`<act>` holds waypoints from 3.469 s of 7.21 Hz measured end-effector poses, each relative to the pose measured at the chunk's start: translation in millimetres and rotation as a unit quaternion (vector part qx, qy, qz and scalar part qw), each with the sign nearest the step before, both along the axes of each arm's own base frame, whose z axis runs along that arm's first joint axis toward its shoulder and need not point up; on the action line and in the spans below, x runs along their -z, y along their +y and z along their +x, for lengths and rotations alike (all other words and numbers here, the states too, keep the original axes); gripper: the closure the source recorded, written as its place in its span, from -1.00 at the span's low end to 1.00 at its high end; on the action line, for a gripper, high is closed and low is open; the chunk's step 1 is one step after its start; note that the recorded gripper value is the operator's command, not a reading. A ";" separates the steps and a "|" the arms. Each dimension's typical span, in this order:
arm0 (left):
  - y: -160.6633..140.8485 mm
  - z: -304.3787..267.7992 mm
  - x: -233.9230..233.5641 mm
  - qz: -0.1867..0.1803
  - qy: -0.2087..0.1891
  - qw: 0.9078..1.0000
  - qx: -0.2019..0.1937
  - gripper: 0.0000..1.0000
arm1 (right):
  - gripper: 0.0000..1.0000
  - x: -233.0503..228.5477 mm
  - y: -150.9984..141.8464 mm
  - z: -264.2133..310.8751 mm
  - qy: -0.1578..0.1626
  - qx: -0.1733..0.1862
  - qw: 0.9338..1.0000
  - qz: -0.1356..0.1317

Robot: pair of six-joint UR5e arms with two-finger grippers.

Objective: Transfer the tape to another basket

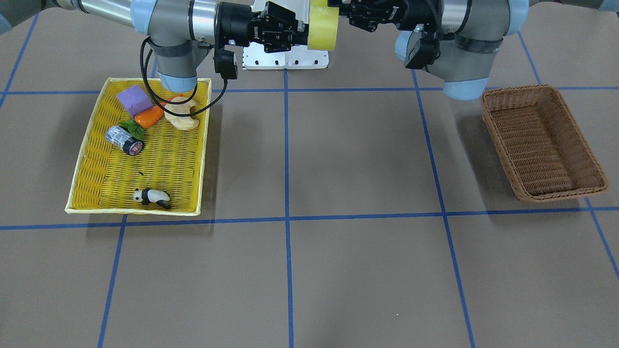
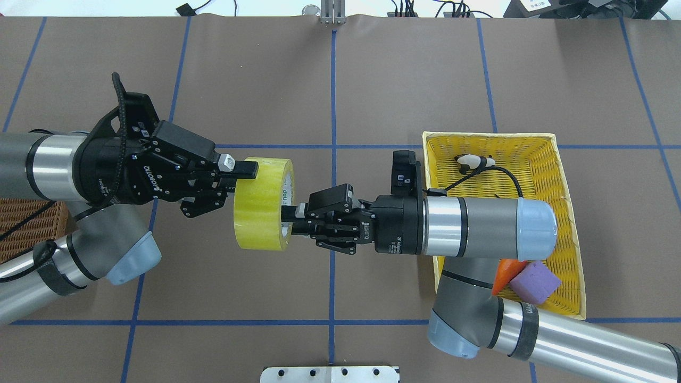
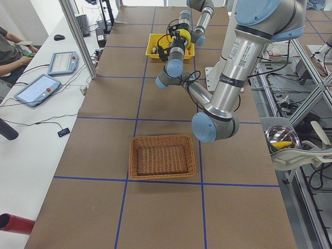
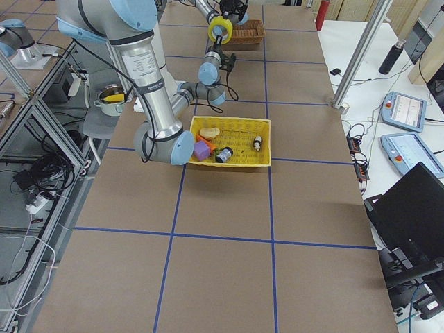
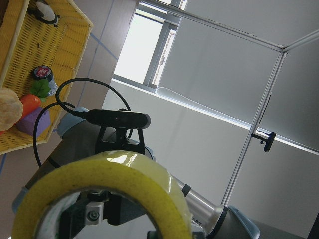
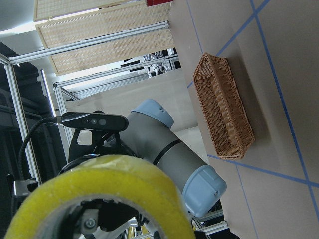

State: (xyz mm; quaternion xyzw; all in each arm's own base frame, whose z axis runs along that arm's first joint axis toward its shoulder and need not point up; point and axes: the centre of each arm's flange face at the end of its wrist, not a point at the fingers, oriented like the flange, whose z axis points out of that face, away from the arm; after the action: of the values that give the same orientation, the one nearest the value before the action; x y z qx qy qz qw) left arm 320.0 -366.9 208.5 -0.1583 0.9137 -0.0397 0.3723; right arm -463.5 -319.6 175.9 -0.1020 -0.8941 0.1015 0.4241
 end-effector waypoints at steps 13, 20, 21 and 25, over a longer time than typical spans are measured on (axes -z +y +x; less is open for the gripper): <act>-89.5 -180.0 -184.0 0.074 -0.319 0.902 0.282 1.00 | -1.00 -120.2 -184.7 190.6 0.394 -0.137 0.888 0.193; -98.0 -263.3 -336.1 0.132 -0.599 0.762 0.208 1.00 | -1.00 -305.8 -207.9 352.0 0.607 -0.061 0.735 0.297; -94.8 -259.2 -347.7 0.116 -0.612 0.760 0.186 1.00 | -1.00 -316.5 -193.8 362.1 0.609 -0.055 0.734 0.295; -87.8 -199.5 -371.5 0.093 -0.646 0.753 0.079 1.00 | -1.00 -346.6 -164.1 369.2 0.611 0.000 0.744 0.270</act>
State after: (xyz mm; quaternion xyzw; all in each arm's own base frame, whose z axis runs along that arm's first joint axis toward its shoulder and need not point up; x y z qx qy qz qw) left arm 120.5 -454.6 580.0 0.0133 0.4641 -0.0767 0.8824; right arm -94.4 -483.6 522.5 0.1003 -0.4338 -0.1038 0.8894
